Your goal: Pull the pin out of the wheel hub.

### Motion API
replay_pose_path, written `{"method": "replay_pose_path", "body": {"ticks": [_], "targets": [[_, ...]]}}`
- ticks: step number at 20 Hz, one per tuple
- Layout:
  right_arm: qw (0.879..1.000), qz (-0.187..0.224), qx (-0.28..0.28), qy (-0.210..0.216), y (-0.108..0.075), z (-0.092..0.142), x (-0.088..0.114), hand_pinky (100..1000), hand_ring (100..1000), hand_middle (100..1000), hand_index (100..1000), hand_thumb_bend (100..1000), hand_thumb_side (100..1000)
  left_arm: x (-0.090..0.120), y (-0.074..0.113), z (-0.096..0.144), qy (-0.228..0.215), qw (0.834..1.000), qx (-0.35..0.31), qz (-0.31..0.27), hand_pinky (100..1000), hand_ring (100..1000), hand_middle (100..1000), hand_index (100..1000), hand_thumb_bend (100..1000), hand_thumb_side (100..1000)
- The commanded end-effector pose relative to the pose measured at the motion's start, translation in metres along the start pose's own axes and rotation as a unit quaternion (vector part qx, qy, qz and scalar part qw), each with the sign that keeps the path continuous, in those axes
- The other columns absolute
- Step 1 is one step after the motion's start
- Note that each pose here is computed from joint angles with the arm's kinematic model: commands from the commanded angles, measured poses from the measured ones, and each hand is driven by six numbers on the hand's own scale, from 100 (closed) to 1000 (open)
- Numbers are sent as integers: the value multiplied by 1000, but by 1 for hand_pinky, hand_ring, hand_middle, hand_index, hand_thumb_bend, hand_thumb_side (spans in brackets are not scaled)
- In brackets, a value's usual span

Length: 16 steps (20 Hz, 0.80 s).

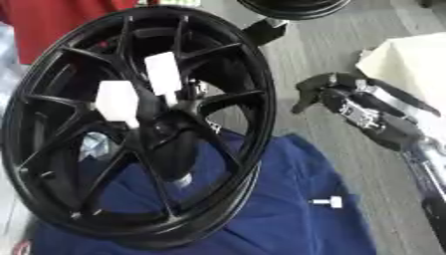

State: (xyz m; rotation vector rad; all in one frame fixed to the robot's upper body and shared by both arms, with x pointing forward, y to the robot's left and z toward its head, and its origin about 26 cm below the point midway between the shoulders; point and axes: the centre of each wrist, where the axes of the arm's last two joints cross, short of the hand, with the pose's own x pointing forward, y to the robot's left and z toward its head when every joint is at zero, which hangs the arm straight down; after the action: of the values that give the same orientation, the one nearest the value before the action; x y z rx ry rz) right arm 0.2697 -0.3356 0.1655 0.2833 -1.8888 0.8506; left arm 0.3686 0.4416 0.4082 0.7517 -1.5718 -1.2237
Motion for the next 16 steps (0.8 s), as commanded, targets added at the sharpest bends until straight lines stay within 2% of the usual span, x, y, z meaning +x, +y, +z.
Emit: {"method": "replay_pose_path", "body": {"ticks": [1, 3, 6, 7, 8, 10, 11, 12, 13, 15, 16], "targets": [[1000, 17, -6, -11, -7, 3, 11, 1000, 726, 623, 811, 100, 637, -17, 19, 38, 26, 998, 55, 7, 671, 475, 204, 279, 100, 245], [1000, 13, -10, -19, -8, 2, 11, 1000, 726, 623, 811, 100, 631, -39, 4, 48, 45, 997, 56, 35, 666, 475, 211, 287, 100, 245], [999, 5, -15, -31, -10, 0, 13, 1000, 725, 623, 811, 100, 624, -67, -19, 59, 85, 993, 51, 64, 699, 519, 310, 373, 100, 245], [999, 4, -16, -34, -10, 0, 14, 1000, 726, 623, 811, 100, 623, -73, -27, 62, 96, 992, 48, 67, 738, 570, 396, 450, 100, 243], [999, 3, -17, -36, -10, 0, 14, 1000, 726, 623, 811, 100, 622, -78, -33, 65, 105, 991, 44, 66, 803, 682, 532, 600, 100, 203], [999, 2, -18, -40, -11, 0, 14, 1000, 725, 623, 811, 100, 622, -84, -46, 68, 118, 991, 28, 57, 865, 801, 712, 801, 100, 149], [999, 2, -19, -41, -11, 0, 14, 1000, 725, 623, 811, 100, 623, -86, -51, 70, 128, 991, 14, 47, 890, 834, 765, 846, 100, 312], [999, 2, -20, -42, -11, 0, 14, 1000, 725, 623, 810, 100, 623, -85, -55, 71, 138, 990, 3, 34, 921, 865, 813, 887, 163, 561], [999, 1, -20, -43, -10, -1, 14, 1000, 725, 623, 810, 100, 624, -85, -57, 71, 150, 988, -5, 23, 937, 881, 839, 909, 192, 729], [999, 1, -18, -45, -10, -2, 14, 1000, 725, 623, 810, 100, 623, -86, -61, 71, 167, 986, -10, 14, 943, 887, 857, 926, 165, 889], [999, 1, -16, -46, -10, -2, 14, 1000, 725, 623, 810, 100, 623, -86, -63, 71, 173, 985, -10, 12, 943, 888, 860, 929, 144, 918]]}}
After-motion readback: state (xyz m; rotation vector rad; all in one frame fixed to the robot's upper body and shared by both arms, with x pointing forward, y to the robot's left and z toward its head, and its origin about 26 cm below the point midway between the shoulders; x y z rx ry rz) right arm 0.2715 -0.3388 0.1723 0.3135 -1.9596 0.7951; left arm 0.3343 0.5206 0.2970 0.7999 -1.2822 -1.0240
